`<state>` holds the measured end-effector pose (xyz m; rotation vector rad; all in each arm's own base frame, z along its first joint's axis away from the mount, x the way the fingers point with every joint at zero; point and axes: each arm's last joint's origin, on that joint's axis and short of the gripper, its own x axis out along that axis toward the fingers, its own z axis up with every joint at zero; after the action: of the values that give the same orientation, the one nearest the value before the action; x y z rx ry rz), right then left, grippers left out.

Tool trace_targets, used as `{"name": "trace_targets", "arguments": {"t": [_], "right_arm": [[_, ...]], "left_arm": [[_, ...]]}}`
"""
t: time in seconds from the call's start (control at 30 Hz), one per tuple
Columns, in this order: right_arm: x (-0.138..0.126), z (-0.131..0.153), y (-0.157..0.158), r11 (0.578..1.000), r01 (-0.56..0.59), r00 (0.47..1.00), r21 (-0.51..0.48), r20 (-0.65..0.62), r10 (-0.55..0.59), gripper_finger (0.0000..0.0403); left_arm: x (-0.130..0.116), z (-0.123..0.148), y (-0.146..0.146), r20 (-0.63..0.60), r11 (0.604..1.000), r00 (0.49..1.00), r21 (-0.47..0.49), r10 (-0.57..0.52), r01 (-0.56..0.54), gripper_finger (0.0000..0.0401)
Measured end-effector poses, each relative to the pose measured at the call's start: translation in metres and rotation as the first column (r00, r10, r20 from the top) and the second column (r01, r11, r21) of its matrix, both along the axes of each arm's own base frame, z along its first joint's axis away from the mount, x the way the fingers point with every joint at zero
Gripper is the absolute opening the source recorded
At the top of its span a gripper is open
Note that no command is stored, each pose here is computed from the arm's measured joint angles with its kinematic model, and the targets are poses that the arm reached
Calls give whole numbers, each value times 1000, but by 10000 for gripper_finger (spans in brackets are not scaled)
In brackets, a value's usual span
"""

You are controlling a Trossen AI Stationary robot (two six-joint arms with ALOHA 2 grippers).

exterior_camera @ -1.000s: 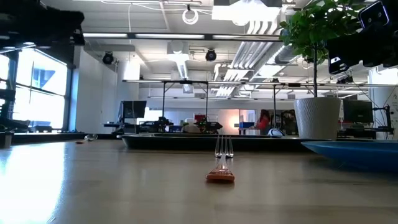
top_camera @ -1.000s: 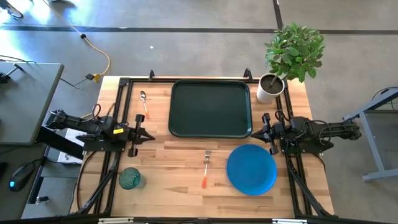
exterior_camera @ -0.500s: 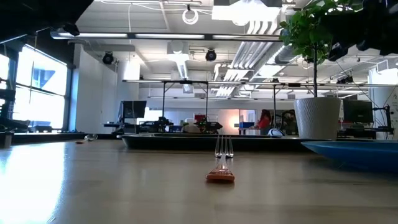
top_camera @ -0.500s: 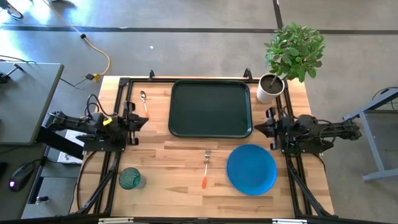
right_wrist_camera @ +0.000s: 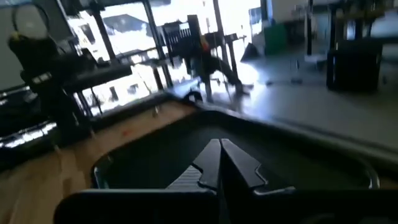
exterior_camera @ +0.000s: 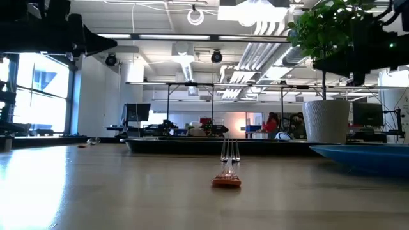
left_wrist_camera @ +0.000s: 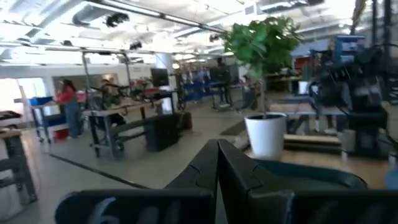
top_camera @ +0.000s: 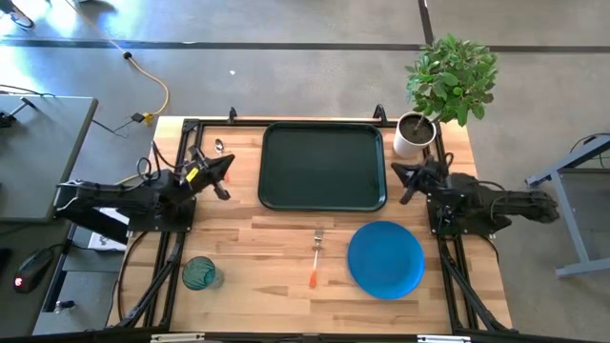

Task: Pick and place plate/cup/fork/spoon on tray
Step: Put the blue plate on the center of the green tray

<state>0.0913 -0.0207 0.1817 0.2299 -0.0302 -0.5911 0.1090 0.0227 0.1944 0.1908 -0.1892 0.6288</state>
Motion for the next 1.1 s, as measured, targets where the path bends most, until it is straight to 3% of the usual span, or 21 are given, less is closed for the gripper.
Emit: {"name": "trace_targets", "arguments": {"t": [0.1,0.2,0.33,0.53,0.6,0.7,0.77,0.93,1.1], "right_arm": [[-4,2,-5,986,4,998,164,-68,7,1],[-4,9,-8,966,-7,994,260,-102,35,1],[8,11,-9,909,-181,968,376,-93,231,10],[34,3,-17,907,-171,951,385,-175,253,89],[39,-1,-17,858,-164,934,487,-203,295,123],[40,-8,-14,747,-102,889,657,-278,365,170],[40,-13,-12,701,-55,849,711,-337,407,195],[36,-19,-9,697,-13,761,717,-445,472,225],[39,-18,-12,747,-35,771,664,-457,443,226]], "left_arm": [[2,6,6,65,999,998,30,14,-16,1],[3,10,12,103,998,994,57,35,-41,7],[9,7,22,54,996,995,31,84,-86,29],[24,12,32,54,1000,999,3,-7,7,58],[32,15,36,45,1000,999,-29,6,-5,65],[48,23,47,11,997,999,-68,47,-47,75],[63,26,54,-15,994,998,-99,53,-55,85],[100,40,76,-57,971,988,-182,146,-154,114],[119,42,87,-116,963,980,-200,161,-182,137]]}}
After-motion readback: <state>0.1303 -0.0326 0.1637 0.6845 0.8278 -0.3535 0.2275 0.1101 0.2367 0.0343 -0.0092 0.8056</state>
